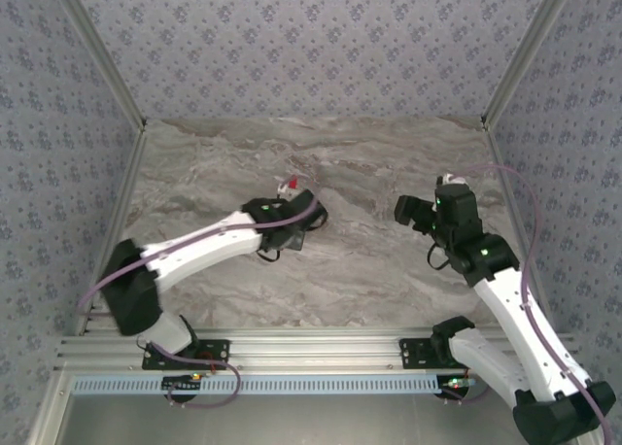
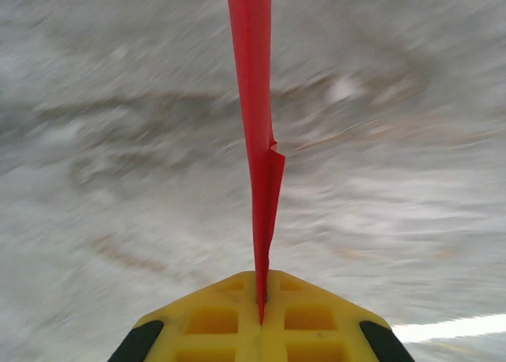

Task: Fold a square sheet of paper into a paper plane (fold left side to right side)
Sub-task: Turn over the paper at the center of the table.

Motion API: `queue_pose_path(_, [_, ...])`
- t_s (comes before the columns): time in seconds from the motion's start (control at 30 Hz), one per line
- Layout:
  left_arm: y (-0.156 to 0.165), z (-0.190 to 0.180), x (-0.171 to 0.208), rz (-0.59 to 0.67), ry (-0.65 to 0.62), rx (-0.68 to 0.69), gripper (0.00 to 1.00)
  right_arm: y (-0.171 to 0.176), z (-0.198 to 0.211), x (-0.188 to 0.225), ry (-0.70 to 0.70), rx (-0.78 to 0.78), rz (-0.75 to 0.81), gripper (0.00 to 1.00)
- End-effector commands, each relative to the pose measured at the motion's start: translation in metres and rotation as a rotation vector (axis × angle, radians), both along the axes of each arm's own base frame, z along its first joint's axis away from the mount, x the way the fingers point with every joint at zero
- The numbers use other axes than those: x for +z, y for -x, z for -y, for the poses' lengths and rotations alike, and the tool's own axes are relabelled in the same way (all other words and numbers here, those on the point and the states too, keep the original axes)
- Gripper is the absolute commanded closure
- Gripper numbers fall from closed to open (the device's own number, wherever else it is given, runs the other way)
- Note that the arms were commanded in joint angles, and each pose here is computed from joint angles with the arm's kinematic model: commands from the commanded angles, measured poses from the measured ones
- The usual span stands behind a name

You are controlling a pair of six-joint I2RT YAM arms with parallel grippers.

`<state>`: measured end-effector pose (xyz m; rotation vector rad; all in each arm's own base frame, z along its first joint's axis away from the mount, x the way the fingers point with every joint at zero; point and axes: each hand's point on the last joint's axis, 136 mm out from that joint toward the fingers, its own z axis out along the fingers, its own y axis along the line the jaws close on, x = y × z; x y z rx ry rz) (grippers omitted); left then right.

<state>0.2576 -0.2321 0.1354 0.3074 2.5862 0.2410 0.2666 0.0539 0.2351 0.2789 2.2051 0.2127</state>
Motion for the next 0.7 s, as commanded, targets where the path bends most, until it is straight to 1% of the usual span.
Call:
queue_pose_path(0.0, [0.002,-0.041,0.013,0.051,-0.342,0.079,1.00,0.016,0.033,-0.007,0.126,-0.100,-0.027,0.02])
queue_pose_path(0.1, [0.001,-0.029,-0.003,0.010,-0.421,0.072,1.00,0.021,0.038,-0.006,0.141,-0.114,-0.024,0.02])
queue_pose_path(0.3, [0.005,0.005,-0.051,-0.129,-0.451,0.019,1.00,0.027,0.043,-0.007,0.143,-0.120,-0.019,0.02])
queue_pose_path(0.5, [0.004,0.040,-0.081,-0.212,-0.441,-0.060,1.00,0.030,0.042,-0.014,0.148,-0.108,-0.035,0.01])
queue_pose_path(0.67, [0.005,0.068,-0.100,-0.276,-0.355,-0.111,0.98,0.031,0.043,-0.017,0.158,-0.104,-0.045,0.01])
